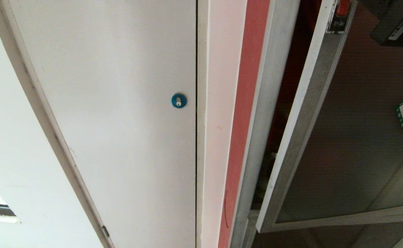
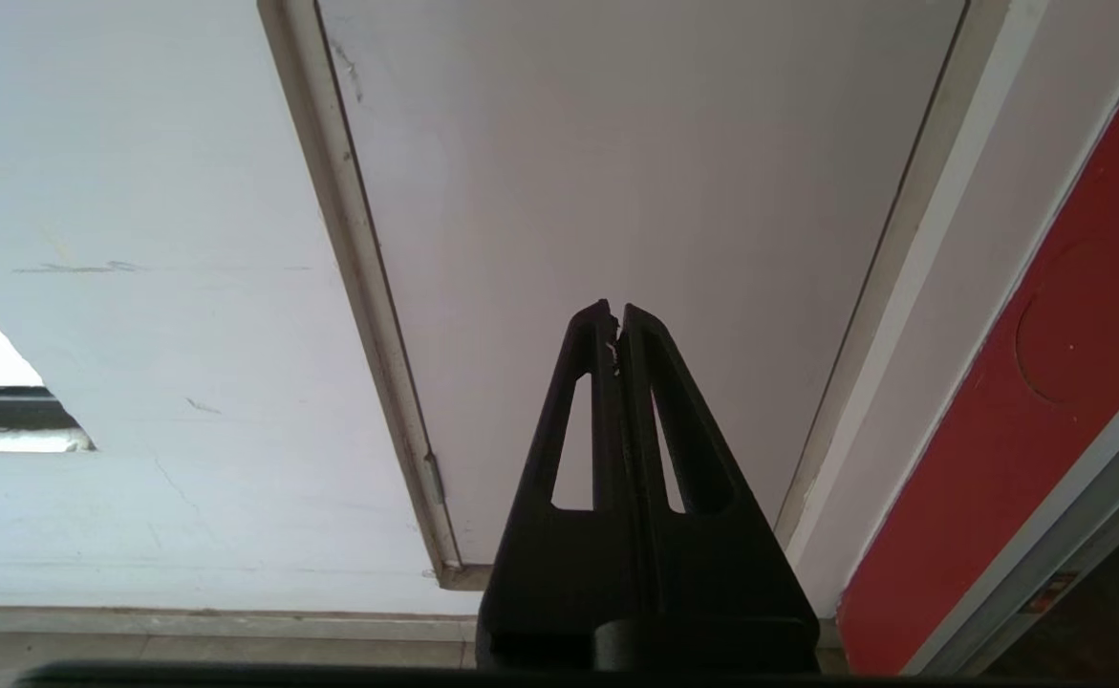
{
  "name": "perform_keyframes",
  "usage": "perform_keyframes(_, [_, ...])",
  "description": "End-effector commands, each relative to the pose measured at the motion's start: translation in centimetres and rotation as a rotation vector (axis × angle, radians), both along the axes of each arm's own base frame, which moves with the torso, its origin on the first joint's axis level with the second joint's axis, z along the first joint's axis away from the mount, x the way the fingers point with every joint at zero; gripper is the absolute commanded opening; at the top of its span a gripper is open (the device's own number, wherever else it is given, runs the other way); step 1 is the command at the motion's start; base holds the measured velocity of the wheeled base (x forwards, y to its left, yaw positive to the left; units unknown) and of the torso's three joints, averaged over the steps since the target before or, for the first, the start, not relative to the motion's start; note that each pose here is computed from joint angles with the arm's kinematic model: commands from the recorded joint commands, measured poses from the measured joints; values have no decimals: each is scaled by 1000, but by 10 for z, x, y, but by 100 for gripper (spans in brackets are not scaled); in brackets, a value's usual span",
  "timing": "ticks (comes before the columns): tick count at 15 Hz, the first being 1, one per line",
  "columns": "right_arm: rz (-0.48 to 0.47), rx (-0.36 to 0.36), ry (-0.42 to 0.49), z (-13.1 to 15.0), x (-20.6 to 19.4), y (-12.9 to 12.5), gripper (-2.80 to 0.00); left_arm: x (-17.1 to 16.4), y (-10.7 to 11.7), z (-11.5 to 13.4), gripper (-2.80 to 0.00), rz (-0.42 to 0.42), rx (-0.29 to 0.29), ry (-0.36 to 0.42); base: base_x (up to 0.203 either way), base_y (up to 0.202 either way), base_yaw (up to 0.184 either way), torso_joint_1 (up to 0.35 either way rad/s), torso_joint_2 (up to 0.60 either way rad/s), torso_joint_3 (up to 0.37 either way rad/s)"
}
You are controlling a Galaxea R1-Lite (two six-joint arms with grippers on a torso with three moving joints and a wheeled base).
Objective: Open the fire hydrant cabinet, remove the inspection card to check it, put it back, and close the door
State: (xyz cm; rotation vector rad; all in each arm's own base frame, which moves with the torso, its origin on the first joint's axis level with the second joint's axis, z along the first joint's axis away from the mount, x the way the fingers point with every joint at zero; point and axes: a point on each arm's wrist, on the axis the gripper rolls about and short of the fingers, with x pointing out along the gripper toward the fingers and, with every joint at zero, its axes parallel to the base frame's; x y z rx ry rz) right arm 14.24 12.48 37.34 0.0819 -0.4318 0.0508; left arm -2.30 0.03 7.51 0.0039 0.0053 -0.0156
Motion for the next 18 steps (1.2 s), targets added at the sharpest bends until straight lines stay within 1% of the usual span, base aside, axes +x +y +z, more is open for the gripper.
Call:
perform_keyframes(1, [5,-4,-1,0,0,0,0,0,0,0,-280,0,1,0,0,0,0,0,0,0])
perform_keyframes(9, [41,-33,14,-12,-13,-4,0,0,0,0,-280,0,-1,1,0,0,0,0,0,0])
perform_keyframes(14, [54,-65,21,-19,-19,-9,0,0,0,0,-280,0,1,1,0,0,0,0,0,0])
perform_keyframes(16, [68,-84,31,-21,-24,-13,0,0,0,0,-280,0,-1,2,0,0,0,0,0,0])
perform_keyframes(18, [68,-85,31,-22,-29,-18,0,0,0,0,-280,0,1,0,0,0,0,0,0,0])
